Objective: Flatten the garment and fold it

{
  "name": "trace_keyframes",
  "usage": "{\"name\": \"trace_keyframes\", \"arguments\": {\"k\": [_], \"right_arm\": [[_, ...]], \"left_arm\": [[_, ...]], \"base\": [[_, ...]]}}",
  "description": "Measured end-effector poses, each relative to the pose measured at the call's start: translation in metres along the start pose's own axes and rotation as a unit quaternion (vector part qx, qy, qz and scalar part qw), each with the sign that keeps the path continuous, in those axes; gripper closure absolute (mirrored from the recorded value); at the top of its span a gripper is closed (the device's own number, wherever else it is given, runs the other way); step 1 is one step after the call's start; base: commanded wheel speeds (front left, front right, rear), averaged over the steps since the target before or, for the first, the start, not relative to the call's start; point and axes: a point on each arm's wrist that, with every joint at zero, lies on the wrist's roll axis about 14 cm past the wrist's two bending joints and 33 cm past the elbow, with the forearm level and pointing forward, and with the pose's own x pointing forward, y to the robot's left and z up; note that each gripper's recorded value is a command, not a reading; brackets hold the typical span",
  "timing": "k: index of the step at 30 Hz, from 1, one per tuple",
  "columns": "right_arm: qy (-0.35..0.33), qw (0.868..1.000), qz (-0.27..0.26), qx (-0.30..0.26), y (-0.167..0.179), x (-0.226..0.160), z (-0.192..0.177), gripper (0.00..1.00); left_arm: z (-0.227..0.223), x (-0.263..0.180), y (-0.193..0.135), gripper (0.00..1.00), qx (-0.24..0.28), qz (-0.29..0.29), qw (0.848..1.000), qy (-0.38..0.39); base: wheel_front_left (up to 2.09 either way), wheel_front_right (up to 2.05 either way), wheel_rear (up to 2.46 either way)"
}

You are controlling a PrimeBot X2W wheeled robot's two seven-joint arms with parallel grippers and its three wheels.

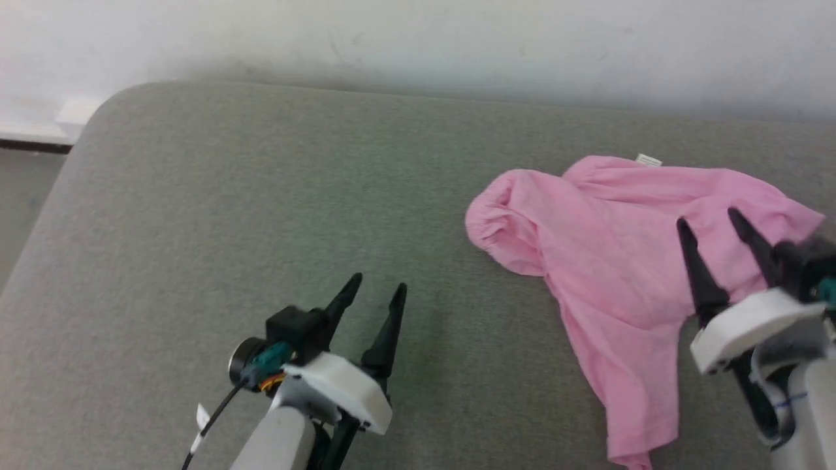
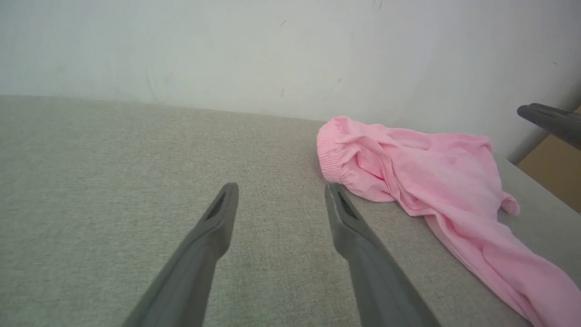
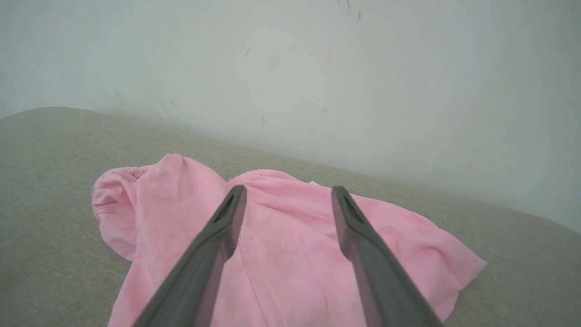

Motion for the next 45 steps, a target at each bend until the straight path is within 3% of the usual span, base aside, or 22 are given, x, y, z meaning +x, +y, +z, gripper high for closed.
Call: {"name": "trace_keyframes", "arguments": {"k": [5,12,18,21,22,23,27,33,45], "right_arm": [[0.001,0.999,-0.033,0.034,-0.001,-0.045,-0.012,0.0],[0.028,0.996,-0.07,0.038,-0.009,-0.078,-0.03,0.0],[0.045,0.992,-0.106,0.045,-0.024,-0.09,-0.041,0.0],[0.056,0.99,-0.118,0.046,-0.03,-0.093,-0.048,0.0],[0.059,0.99,-0.121,0.046,-0.031,-0.093,-0.05,0.0],[0.062,0.989,-0.124,0.046,-0.033,-0.094,-0.053,0.0],[0.072,0.989,-0.125,0.044,-0.034,-0.093,-0.058,0.0],[0.068,0.99,-0.113,0.041,-0.03,-0.089,-0.055,0.0],[0.056,0.997,-0.038,0.042,0.012,-0.068,-0.04,0.0]], "left_arm": [[-0.015,0.035,-0.025,0.0,0.015,-0.055,0.996,0.072],[-0.03,0.086,-0.044,0.0,0.095,-0.115,0.977,0.151],[-0.06,0.114,-0.056,0.0,0.103,-0.142,0.96,0.219],[-0.075,0.119,-0.07,0.0,0.08,-0.163,0.955,0.233],[-0.078,0.12,-0.075,0.56,0.076,-0.171,0.954,0.235],[-0.08,0.121,-0.08,1.0,0.069,-0.18,0.953,0.232],[-0.077,0.122,-0.082,1.0,0.061,-0.197,0.958,0.201],[-0.045,0.118,-0.042,1.0,0.055,-0.157,0.979,0.118],[0.013,0.016,0.021,1.0,0.066,-0.049,0.993,0.08]], "base": [[0.0,0.0,0.0],[0.0,0.0,0.0],[0.0,0.0,0.0],[0.0,0.0,0.0],[0.0,0.0,0.0],[0.0,0.0,0.0],[0.0,0.0,0.0],[0.0,0.0,0.0],[0.0,0.0,0.0]]}}
